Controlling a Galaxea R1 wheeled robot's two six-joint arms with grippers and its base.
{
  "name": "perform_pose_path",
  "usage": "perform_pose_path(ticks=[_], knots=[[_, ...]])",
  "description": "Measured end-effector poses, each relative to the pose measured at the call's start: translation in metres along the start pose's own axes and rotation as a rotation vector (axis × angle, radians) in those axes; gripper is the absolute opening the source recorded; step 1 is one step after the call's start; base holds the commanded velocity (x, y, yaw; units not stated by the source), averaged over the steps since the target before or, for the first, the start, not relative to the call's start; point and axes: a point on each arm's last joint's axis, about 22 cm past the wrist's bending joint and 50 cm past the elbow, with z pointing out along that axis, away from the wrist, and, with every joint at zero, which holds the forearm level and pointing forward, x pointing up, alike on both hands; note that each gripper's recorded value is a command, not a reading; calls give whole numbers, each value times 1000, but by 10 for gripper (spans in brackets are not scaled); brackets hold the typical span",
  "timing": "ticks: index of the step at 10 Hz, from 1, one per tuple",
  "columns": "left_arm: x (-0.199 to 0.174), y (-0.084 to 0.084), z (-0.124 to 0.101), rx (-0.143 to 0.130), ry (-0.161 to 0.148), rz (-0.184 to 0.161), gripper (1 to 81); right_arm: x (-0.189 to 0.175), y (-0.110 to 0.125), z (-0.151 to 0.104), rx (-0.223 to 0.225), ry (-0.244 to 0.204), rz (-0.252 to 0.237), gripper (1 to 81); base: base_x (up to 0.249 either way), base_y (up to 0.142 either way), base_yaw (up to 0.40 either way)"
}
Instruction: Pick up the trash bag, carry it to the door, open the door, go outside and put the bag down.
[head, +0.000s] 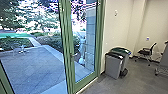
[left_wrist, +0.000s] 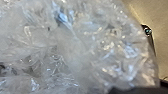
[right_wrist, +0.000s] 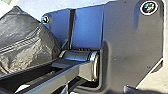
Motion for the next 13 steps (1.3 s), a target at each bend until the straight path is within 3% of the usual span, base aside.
perform_pose_path(ticks=[9,13], knots=[[0,0,0,0,0,2,10,0,1,0,-2,1,0,811,178,-74,0],[-1,3,1,-4,-1,3,10,-1,6,-1,-10,0,2,811,178,0,0]])
